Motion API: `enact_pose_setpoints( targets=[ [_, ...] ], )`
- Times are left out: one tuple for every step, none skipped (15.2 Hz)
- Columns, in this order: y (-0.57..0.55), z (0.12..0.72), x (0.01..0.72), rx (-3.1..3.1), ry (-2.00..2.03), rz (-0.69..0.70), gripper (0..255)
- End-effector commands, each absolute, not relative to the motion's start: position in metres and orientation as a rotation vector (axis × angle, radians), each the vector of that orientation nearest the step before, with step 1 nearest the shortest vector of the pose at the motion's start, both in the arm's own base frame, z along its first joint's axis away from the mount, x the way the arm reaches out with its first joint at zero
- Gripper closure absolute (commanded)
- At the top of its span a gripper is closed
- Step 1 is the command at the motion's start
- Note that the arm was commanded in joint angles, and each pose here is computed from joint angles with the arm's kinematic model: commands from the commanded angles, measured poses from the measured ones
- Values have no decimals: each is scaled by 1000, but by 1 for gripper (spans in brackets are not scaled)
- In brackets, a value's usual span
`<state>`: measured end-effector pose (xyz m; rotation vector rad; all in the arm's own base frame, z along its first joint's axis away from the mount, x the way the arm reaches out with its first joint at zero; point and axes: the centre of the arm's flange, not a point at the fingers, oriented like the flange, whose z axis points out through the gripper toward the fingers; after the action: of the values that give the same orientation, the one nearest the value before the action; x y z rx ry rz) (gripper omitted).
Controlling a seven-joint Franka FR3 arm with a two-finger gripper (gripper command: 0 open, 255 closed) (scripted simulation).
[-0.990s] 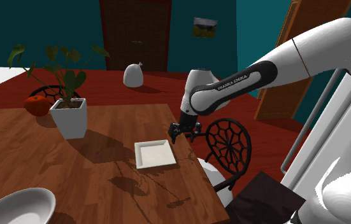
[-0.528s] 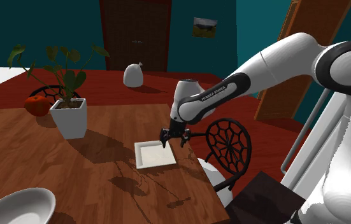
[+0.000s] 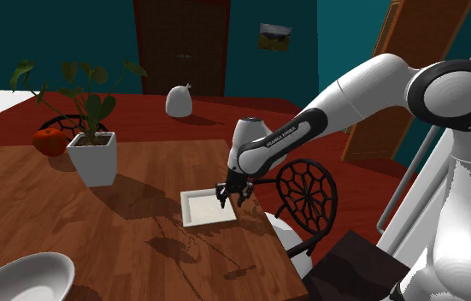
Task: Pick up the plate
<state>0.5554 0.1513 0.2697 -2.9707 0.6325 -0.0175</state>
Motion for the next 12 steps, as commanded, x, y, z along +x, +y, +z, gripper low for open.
enact_pose_setpoints(
  targets=[
    [151, 269, 555, -2971, 632, -18, 255],
    [151, 269, 555, -2971, 632, -18, 255],
    [151, 269, 555, -2971, 632, -18, 255],
    [151, 269, 555, -2971, 632, -18, 255],
    [151, 269, 555, -2971, 632, -18, 255],
    [151, 269, 555, -2971, 632, -18, 255],
    [151, 269, 555, -2971, 632, -18, 255],
    [151, 269, 555, -2971, 632, -18, 255],
    [152, 269, 555, -2971, 632, -18, 255],
    [152, 275, 555, -2971, 632, -18, 255],
    [152, 280, 555, -2971, 632, -18, 255],
    [152, 285, 555, -2971, 632, -18, 255]
  ],
)
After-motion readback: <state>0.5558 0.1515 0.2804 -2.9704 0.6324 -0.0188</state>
